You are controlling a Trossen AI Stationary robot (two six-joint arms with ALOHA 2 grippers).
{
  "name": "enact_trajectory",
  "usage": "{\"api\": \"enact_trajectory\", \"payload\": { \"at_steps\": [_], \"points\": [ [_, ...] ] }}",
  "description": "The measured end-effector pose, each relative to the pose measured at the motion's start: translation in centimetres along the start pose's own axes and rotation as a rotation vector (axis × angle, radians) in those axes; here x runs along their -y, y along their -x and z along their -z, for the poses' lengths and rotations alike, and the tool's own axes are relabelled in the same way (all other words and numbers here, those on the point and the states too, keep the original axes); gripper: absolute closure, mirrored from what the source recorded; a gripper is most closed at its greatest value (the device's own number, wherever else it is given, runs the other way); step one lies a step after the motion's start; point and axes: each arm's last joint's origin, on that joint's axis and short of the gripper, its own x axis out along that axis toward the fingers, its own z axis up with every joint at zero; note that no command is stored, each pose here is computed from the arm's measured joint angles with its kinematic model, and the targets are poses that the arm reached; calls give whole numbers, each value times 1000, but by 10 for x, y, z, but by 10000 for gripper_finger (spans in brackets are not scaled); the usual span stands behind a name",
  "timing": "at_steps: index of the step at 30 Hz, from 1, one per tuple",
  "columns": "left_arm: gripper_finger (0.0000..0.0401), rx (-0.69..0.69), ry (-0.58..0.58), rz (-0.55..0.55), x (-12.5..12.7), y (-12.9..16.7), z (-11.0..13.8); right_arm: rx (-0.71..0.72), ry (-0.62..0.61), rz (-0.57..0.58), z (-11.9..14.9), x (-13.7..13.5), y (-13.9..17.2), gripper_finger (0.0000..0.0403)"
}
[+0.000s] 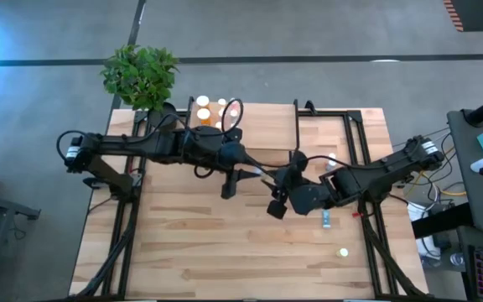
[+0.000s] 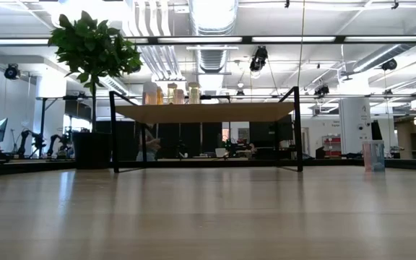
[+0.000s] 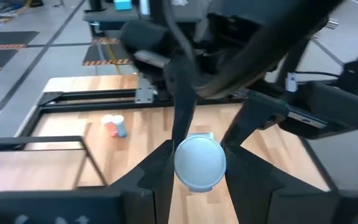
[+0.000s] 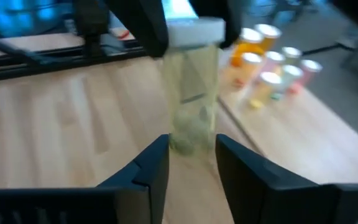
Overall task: Pick and place medicine bottles onto shelf by color
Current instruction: Put the yellow pill bottle on the shelf
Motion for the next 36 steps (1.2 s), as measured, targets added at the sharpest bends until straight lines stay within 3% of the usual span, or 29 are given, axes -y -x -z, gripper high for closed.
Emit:
{"api": "enact_trajectory", "payload": {
  "at_steps": [4, 9, 15, 21, 25, 29, 32, 36],
  "points": [
    [292, 15, 16, -51, -15, 5, -3, -14, -42, 85, 1, 11, 11, 243],
    [292, 45, 5, -125, -40, 14, -12, 25, -121, 113, -9, 30, 33, 173],
    [292, 39, -119, -233, -98, 20, -14, 109, -239, 189, -17, 49, 50, 112],
    [292, -45, -84, -336, -181, 13, 11, 117, -265, 206, -17, 50, 49, 109],
    [292, -115, -33, -355, -220, 5, 36, 116, -271, 235, -15, 47, 44, 114],
    [292, -156, -30, -337, -240, -5, 53, 101, -281, 267, -11, 44, 38, 115],
    [292, -189, -109, -326, -246, -13, 60, 93, -295, 281, -8, 43, 34, 115],
    [292, -222, -105, -319, -251, -23, 68, 97, -332, 285, -8, 43, 32, 115]
  ]
}}
